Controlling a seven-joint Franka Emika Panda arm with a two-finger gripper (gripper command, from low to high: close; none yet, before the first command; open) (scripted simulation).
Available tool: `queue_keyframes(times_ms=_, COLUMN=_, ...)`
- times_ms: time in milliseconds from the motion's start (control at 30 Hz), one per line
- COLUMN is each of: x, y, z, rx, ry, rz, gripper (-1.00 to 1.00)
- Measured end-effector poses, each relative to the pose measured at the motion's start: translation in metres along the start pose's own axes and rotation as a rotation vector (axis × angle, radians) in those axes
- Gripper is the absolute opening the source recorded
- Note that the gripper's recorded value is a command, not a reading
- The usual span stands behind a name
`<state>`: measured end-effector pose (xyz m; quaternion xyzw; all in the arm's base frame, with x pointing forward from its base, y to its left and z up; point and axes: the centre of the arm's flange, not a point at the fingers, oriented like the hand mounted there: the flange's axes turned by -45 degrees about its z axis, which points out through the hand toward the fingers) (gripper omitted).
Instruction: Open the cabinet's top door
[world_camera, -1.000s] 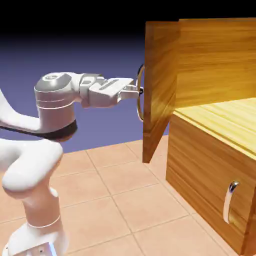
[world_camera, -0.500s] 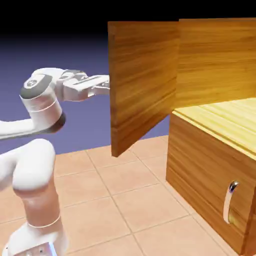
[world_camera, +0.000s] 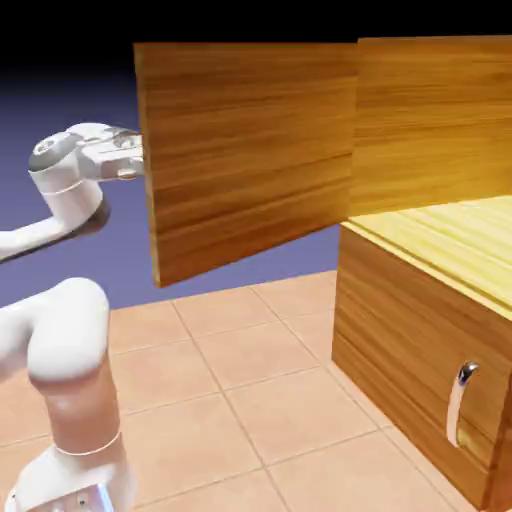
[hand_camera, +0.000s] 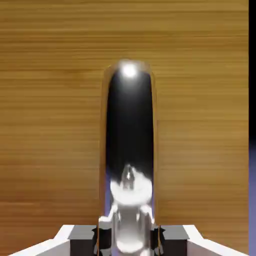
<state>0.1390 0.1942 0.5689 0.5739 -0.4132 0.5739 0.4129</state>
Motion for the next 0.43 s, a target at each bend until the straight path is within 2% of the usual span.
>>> queue_keyframes(times_ms=400, x=0.0, y=-0.053, z=-0.108, rx=-0.263, ry=0.0, rz=0.0, gripper=-1.0)
queue_keyframes(times_ms=433, x=0.0, y=-0.058, z=-0.114, rx=-0.281, ry=0.0, rz=0.0, gripper=1.0)
